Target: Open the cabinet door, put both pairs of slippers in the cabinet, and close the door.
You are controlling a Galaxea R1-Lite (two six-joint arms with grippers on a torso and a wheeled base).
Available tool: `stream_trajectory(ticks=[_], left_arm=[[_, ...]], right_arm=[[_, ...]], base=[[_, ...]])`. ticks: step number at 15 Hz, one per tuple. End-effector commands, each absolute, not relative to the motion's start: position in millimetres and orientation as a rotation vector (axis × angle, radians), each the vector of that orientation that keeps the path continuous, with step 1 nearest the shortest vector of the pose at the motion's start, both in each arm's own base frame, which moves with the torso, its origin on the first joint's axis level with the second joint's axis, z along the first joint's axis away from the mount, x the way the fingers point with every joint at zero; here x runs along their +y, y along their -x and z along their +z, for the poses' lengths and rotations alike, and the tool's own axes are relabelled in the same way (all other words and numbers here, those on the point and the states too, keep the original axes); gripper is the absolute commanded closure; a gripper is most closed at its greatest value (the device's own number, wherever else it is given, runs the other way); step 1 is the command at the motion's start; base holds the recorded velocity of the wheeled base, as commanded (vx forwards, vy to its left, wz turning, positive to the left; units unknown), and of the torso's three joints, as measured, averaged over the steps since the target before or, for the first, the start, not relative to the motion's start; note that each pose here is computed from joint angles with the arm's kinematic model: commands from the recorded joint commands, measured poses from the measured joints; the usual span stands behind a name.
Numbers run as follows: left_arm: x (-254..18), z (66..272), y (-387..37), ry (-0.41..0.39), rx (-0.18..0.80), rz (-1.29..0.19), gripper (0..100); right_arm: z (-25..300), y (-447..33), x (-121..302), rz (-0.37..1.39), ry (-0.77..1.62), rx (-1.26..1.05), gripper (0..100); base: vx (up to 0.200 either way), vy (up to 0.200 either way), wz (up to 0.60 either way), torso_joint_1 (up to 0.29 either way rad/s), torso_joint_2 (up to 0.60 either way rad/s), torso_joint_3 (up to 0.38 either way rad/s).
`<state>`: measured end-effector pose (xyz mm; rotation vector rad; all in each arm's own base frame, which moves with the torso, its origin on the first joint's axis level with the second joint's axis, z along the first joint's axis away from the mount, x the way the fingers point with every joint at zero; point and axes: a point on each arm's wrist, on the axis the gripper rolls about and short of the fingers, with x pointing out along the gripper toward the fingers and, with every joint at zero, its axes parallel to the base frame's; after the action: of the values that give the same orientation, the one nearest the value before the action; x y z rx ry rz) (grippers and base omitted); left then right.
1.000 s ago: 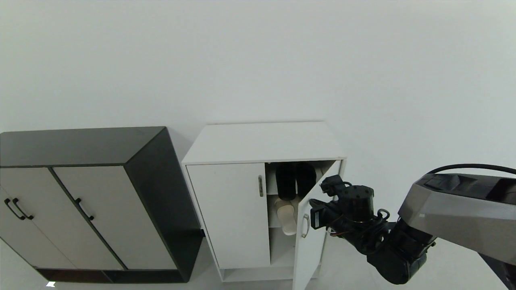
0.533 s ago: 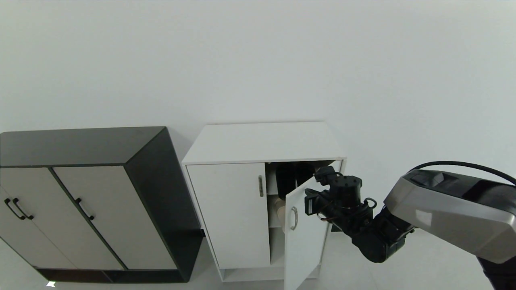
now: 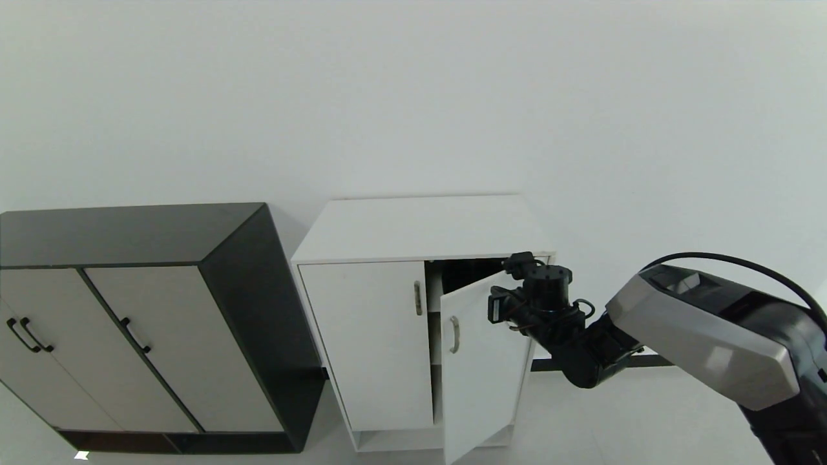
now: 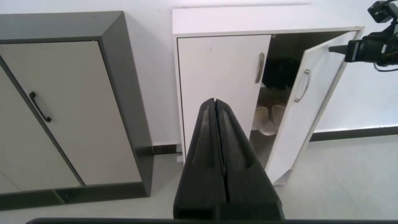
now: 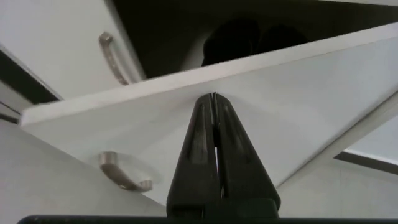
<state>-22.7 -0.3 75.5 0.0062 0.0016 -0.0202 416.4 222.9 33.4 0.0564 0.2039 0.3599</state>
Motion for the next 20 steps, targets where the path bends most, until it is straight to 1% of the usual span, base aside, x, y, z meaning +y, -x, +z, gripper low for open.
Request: stream_trajectory(ticks=[1,5,16,20], left_arm=[[0,76,23,-0.006,0.001,-0.02,100],[0,76,23,-0.006,0.001,-0.02,100],[0,76,23,-0.005,0.001,-0.02,100],[0,76,23,-0.005,0.001,-0.02,100]], right_arm=[[30,-429,223,0.348,-0.061,0.197,100],[25,-441,222,0.335,-0.064,0.191,100],[26,-462,213,0.3,-0.077,0.168,100],[20,-471,209,0.286,-0.078,0.167,100]], base=[[0.0,0.0,0.0,0.0,0.0,0.0],[0.0,0.0,0.0,0.0,0.0,0.0],[0.0,0.0,0.0,0.0,0.0,0.0],[0.0,0.0,0.0,0.0,0.0,0.0]])
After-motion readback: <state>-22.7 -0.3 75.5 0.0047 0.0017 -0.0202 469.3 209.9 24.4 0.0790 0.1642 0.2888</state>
